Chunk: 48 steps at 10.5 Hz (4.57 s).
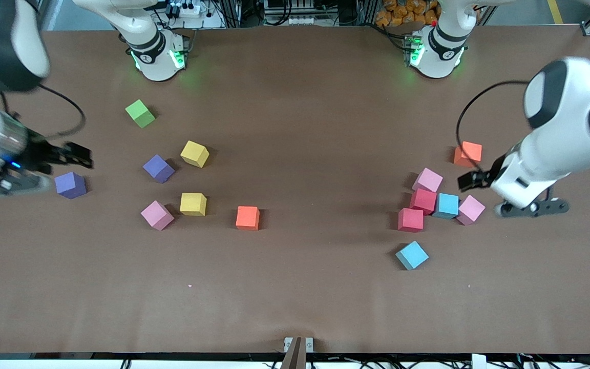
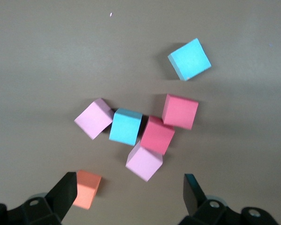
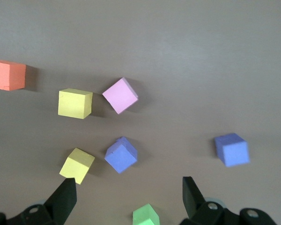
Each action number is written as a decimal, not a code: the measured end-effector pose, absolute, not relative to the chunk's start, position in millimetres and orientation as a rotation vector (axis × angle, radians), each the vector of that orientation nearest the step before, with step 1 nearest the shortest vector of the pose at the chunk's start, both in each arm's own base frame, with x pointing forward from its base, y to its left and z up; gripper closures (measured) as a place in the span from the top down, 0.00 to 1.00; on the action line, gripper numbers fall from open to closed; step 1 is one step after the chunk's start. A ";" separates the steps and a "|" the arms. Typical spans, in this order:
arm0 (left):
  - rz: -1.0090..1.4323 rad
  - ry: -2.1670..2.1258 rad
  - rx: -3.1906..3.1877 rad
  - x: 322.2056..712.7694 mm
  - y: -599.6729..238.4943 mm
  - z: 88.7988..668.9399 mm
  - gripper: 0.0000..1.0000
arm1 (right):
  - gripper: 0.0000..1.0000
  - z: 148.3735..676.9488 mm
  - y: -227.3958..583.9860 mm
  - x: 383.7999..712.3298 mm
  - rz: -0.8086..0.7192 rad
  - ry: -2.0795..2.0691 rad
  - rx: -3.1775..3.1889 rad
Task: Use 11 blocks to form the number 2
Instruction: 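Reach the cyan cube with the left gripper while the right gripper reaches yellow, then grasp and lift the cyan cube and the yellow cube with both grippers, then carry both cubes to the table centre and set them side by side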
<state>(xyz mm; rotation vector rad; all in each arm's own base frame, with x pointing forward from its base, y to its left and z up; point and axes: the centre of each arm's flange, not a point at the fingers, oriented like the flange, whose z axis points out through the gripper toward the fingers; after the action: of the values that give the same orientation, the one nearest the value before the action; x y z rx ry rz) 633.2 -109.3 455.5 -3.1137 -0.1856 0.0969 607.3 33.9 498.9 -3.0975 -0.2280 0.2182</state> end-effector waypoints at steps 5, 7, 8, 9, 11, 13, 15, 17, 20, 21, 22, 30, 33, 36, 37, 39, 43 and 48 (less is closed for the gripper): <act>0.029 -0.777 -3.085 671.7 -126.8 363.0 1.00 | 1.00 369.8 91.7 635.1 0.407 -0.187 -3.020; -0.007 -0.948 -3.027 680.0 -143.8 328.8 1.00 | 1.00 336.9 137.8 634.2 0.432 -0.081 -3.054; -0.035 -1.020 -2.993 684.0 -155.4 317.2 1.00 | 1.00 326.9 156.2 631.0 0.447 -0.047 -3.066; -0.059 -1.071 -2.979 689.4 -164.8 311.7 1.00 | 1.00 317.5 167.4 629.6 0.448 -0.014 -3.075; -0.092 -1.104 -2.982 700.9 -170.8 304.9 1.00 | 1.00 285.3 174.5 628.4 0.424 0.067 -3.088; -0.122 -1.061 -2.997 708.5 -170.3 291.5 1.00 | 1.00 258.8 195.4 619.3 0.409 0.081 -3.106; -0.131 -1.013 -3.005 716.1 -171.9 275.5 1.00 | 1.00 243.8 203.1 614.7 0.392 0.080 -3.122; -0.130 -0.998 -3.002 722.4 -175.4 257.9 1.00 | 1.00 228.8 194.6 612.4 0.388 0.066 -3.155; -0.128 -1.002 -3.005 726.7 -179.4 236.8 1.00 | 1.00 226.7 187.6 614.0 0.381 0.069 -3.168; -0.124 -1.017 -3.010 727.4 -180.1 233.8 1.00 | 1.00 224.1 186.7 613.9 0.379 0.071 -3.168; -0.123 -1.019 -3.011 727.7 -180.0 231.2 1.00 | 1.00 219.4 186.3 613.6 0.373 0.072 -3.168; -0.060 -1.005 -3.008 720.7 -188.1 195.7 0.70 | 1.00 193.7 185.8 608.5 0.320 0.072 -3.166; -0.065 -0.875 -3.057 713.3 -221.5 198.6 0.57 | 1.00 194.4 188.0 609.1 0.305 0.069 -3.163; -0.069 -0.638 -3.142 676.0 -330.5 223.1 0.56 | 1.00 193.2 188.6 609.3 0.297 0.068 -3.163; -0.016 -0.562 -3.160 650.6 -372.3 234.6 0.56 | 1.00 192.7 188.3 609.5 0.295 0.069 -3.163; 0.139 -0.533 -3.167 591.4 -435.4 256.4 0.56 | 1.00 191.8 189.3 609.9 0.281 0.068 -3.161; 0.374 -0.427 -3.119 451.3 -495.6 250.7 0.56 | 1.00 187.9 188.9 607.8 0.247 0.068 -3.158; 0.338 -0.330 -3.096 319.8 -532.2 207.2 0.56 | 1.00 196.1 187.8 605.7 0.229 0.069 -3.155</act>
<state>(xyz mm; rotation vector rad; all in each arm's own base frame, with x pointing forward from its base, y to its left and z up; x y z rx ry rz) 319.8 -532.2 207.2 -3.0965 -0.3303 0.3377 605.7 187.8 196.1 -3.1555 0.0688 0.2287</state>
